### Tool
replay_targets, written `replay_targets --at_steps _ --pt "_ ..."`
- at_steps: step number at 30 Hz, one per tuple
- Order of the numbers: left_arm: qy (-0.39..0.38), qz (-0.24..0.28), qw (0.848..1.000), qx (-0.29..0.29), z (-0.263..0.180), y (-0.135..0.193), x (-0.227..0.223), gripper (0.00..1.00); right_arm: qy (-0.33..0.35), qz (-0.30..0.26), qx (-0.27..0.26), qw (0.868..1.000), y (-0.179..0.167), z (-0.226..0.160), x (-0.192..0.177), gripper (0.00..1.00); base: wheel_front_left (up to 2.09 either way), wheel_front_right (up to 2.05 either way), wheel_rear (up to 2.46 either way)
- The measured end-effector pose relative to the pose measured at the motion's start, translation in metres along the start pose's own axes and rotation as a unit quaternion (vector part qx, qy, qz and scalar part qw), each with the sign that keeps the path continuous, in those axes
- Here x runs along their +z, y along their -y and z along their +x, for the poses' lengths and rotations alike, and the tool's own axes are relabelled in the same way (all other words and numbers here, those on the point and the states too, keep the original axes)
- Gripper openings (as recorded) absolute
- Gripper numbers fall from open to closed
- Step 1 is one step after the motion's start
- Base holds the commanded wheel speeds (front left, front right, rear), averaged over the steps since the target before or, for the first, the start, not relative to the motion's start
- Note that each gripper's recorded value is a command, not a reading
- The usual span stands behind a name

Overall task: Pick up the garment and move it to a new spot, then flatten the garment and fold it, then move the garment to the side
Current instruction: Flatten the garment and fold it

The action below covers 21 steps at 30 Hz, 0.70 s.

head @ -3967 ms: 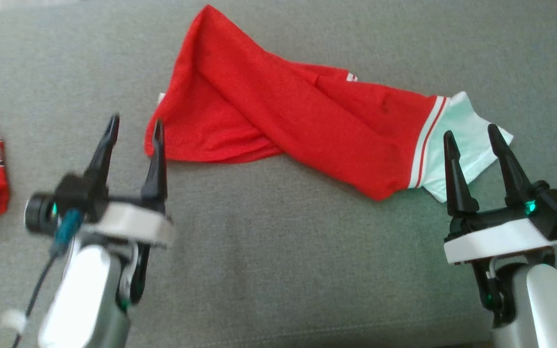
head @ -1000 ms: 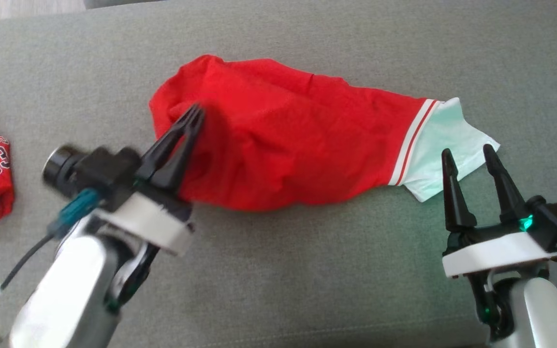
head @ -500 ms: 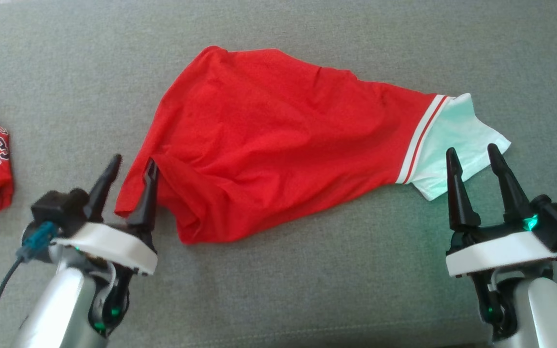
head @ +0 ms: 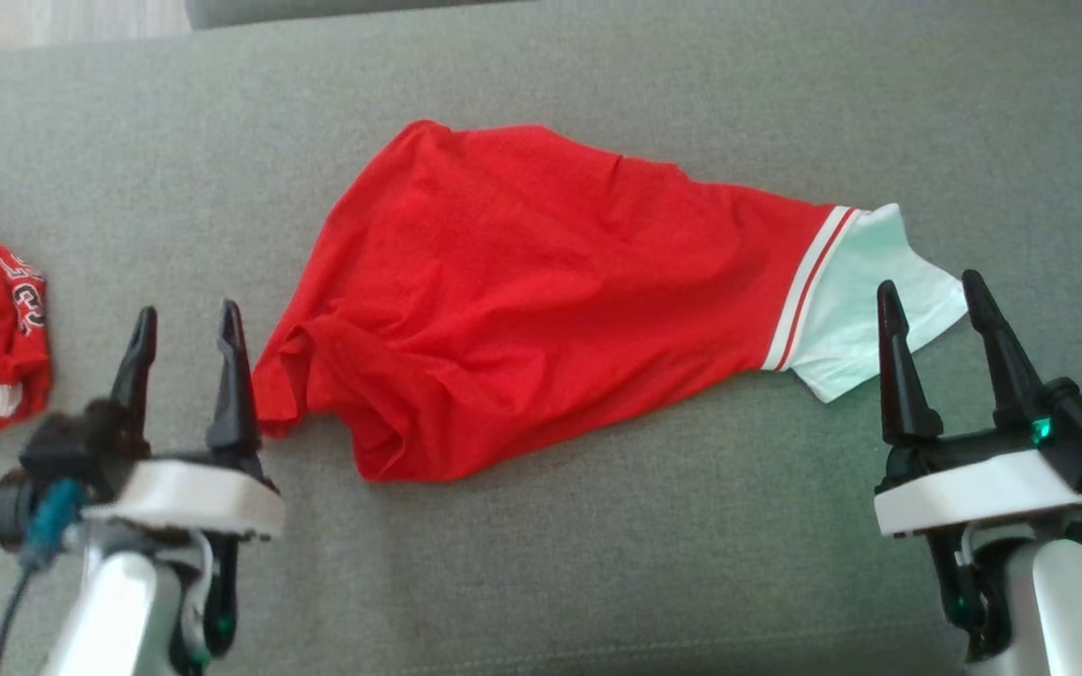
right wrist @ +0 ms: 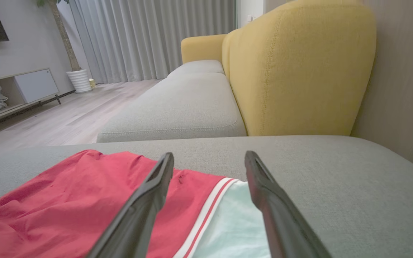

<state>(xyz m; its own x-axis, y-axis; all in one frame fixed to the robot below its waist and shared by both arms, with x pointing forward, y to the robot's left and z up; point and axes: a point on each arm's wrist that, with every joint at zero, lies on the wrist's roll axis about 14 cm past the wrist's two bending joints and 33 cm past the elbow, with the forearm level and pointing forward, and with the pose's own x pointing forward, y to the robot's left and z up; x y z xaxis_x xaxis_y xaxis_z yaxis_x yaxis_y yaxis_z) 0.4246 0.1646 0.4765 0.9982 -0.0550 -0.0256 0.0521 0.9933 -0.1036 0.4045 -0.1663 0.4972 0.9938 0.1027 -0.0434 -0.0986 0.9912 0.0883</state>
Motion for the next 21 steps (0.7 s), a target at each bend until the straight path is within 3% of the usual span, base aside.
replay_targets --at_steps 7,21 --pt "0.042 0.025 0.999 -0.010 -0.027 0.016 0.026 1.00 0.009 -0.013 0.002 1.000 -0.003 -0.013 0.008 1.00 0.00 0.00 0.00" --pt "0.021 0.022 0.999 -0.024 -0.060 0.029 0.013 1.00 -0.003 -0.012 0.004 1.000 -0.007 -0.035 0.007 1.00 0.00 0.00 0.00"
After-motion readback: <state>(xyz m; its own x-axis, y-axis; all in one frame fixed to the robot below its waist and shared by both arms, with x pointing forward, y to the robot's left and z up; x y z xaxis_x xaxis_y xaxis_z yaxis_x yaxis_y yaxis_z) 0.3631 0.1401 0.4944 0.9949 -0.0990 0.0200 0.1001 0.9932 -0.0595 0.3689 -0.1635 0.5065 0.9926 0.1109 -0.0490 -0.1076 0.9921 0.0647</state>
